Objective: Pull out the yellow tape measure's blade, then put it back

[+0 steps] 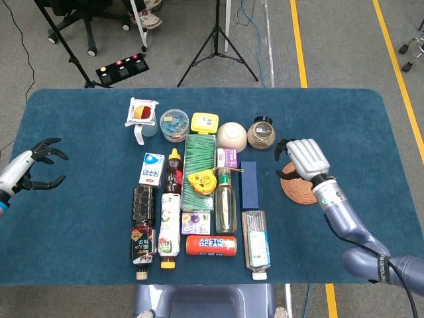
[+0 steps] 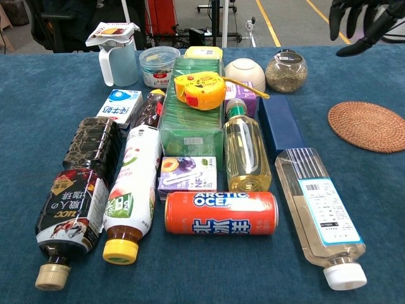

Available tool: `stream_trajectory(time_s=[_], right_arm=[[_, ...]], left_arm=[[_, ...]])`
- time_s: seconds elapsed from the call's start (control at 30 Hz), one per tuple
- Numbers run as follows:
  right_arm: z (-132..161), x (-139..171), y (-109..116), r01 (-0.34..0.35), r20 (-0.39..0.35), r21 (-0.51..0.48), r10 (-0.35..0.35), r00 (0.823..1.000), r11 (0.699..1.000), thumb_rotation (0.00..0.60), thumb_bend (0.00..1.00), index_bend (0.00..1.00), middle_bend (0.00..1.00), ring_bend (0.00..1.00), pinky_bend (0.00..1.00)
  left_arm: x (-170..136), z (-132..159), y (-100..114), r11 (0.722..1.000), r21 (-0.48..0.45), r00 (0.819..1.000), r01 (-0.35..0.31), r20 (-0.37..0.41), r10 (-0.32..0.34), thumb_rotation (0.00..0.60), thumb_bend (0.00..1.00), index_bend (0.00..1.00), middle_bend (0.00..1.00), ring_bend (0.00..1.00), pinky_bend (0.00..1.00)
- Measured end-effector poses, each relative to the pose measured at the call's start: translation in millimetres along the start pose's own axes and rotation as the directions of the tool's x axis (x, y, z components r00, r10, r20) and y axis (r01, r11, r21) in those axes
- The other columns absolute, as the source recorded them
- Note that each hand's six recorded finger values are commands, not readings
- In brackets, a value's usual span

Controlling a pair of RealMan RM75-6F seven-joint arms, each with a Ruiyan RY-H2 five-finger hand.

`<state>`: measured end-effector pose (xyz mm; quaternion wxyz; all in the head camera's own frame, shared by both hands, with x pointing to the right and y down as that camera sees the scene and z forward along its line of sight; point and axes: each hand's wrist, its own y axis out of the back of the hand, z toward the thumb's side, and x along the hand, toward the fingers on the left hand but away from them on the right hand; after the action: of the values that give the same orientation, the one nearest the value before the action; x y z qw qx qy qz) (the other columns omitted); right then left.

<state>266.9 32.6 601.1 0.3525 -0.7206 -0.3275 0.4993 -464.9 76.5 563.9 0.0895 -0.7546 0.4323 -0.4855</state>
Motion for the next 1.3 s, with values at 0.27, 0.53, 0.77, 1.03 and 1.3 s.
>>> stream_trajectory(time_s=[0.27,0.53,0.77,1.03,1.3], right_arm=[[-51,28,3,0.097,0.102,0.098,-0.107,0.989,0.990,0.600,0.29,0.59,0.54,0.58,0.55],[-90,61,-6,0.132,0.196,0.142,-0.158,0.968,0.981,0.600,0.29,0.61,0.55,0.59,0.55],[-114,89,-10,0.144,0.265,0.166,-0.185,0.946,0.976,0.600,0.29,0.65,0.59,0.60,0.56],[-136,127,-19,0.153,0.338,0.169,-0.203,0.919,0.974,0.600,0.29,0.72,0.65,0.64,0.57],[-146,169,-29,0.155,0.388,0.156,-0.205,0.899,0.976,0.600,0.29,0.74,0.69,0.68,0.60]], left_arm=[[-15,-18,-1,0.978,0.162,0.991,-0.131,0.010,0.131,0.600,0.31,0.40,0.16,0.06,0.28],[-37,-34,-12,0.940,0.222,0.966,-0.259,0.045,0.256,0.600,0.31,0.40,0.17,0.07,0.28],[-53,-42,-24,0.920,0.238,0.950,-0.311,0.072,0.302,0.600,0.31,0.40,0.18,0.08,0.28],[-73,-46,-45,0.916,0.257,0.952,-0.307,0.088,0.294,0.600,0.31,0.41,0.18,0.08,0.28],[-100,-50,-68,0.923,0.265,0.960,-0.280,0.064,0.273,0.600,0.31,0.41,0.18,0.08,0.28]])
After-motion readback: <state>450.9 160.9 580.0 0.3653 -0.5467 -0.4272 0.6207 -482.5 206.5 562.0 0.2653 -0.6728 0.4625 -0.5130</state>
